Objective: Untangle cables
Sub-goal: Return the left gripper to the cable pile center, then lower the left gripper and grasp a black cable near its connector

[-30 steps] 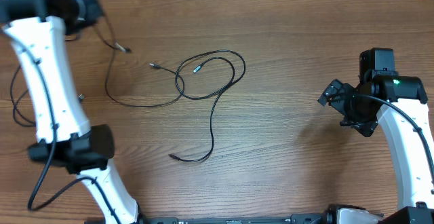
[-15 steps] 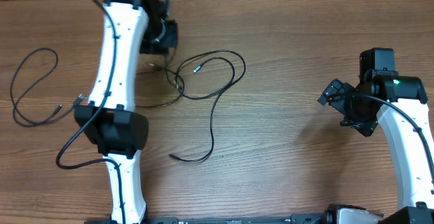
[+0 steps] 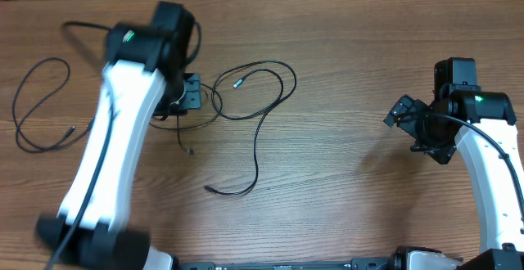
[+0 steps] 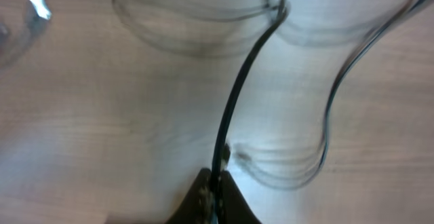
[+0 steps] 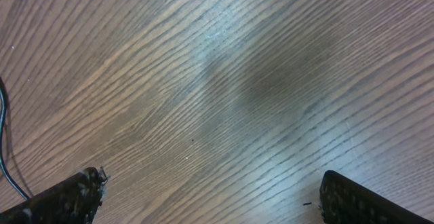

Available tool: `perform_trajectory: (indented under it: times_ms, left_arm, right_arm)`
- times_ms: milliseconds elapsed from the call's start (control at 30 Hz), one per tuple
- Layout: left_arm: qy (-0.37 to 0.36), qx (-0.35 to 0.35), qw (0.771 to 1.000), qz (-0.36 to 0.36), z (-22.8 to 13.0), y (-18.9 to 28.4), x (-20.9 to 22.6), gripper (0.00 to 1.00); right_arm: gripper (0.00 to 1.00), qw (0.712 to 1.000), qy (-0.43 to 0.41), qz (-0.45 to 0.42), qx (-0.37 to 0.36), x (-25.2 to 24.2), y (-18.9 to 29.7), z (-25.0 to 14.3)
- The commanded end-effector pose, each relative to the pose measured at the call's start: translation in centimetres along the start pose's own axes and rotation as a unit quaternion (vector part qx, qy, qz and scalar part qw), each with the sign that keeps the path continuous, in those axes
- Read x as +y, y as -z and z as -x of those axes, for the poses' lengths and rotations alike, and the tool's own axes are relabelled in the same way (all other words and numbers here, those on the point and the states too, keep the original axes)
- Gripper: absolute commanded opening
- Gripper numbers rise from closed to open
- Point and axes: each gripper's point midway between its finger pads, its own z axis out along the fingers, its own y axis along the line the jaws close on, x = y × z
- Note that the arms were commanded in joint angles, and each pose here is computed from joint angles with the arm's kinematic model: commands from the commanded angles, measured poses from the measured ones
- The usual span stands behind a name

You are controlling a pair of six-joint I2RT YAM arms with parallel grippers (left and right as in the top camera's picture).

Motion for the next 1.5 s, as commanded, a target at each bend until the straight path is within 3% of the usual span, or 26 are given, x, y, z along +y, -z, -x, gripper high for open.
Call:
perform_trajectory:
  times_ms: [0, 167, 267, 533, 800, 933, 1100, 1233, 1467]
  left_arm:
    - [-0.014, -0.047, 0.999, 0.01, 0.5, -0.8, 0.6, 0.04]
    - [-0.095, -0.097, 0.991, 0.004, 3.2, -4.9, -0.8, 0.17]
    - [-0.133, -0.077, 0.988, 0.01, 3.2, -8.3, -1.2, 0.32]
    - [-0.154, 0.043, 0.987, 0.03, 0.7, -15.5, -1.2, 0.22]
    - [-0.145, 0.045, 0.988, 0.028, 1.3, -18.0, -1.8, 0.35]
    - [-0.151, 0.023, 0.988, -0.037, 2.2, -18.0, -4.3, 0.43]
    - [-0.287, 0.011, 0.948, -0.136, 1.4, -17.4, -8.1, 0.48]
    - [-0.364, 0.01, 0.927, -0.094, 1.3, -18.1, -6.9, 0.72]
    - [-0.405, 0.022, 0.913, -0.055, 1.3, -19.3, -4.6, 0.78]
  right_arm:
    - [1.0, 1.0, 0.004, 0.012, -0.021, 0.4, 1.1, 0.7]
    - [1.0, 1.0, 0.003, 0.012, -0.02, 0.4, 1.1, 0.7]
    - [1.0, 1.0, 0.003, 0.012, -0.02, 0.4, 1.1, 0.7]
    - [1.0, 1.0, 0.004, 0.013, -0.022, 0.4, 1.1, 0.7]
    - [1.0, 1.0, 0.004, 0.013, -0.022, 0.4, 1.1, 0.7]
    - [1.0, 1.0, 0.004, 0.013, -0.022, 0.4, 1.1, 0.7]
    - [1.0, 1.0, 0.004, 0.013, -0.022, 0.4, 1.1, 0.8]
    - [1.0, 1.0, 0.004, 0.013, -0.022, 0.4, 1.1, 0.8]
    - [1.0, 1.0, 0.004, 0.014, -0.024, 0.5, 1.1, 0.9]
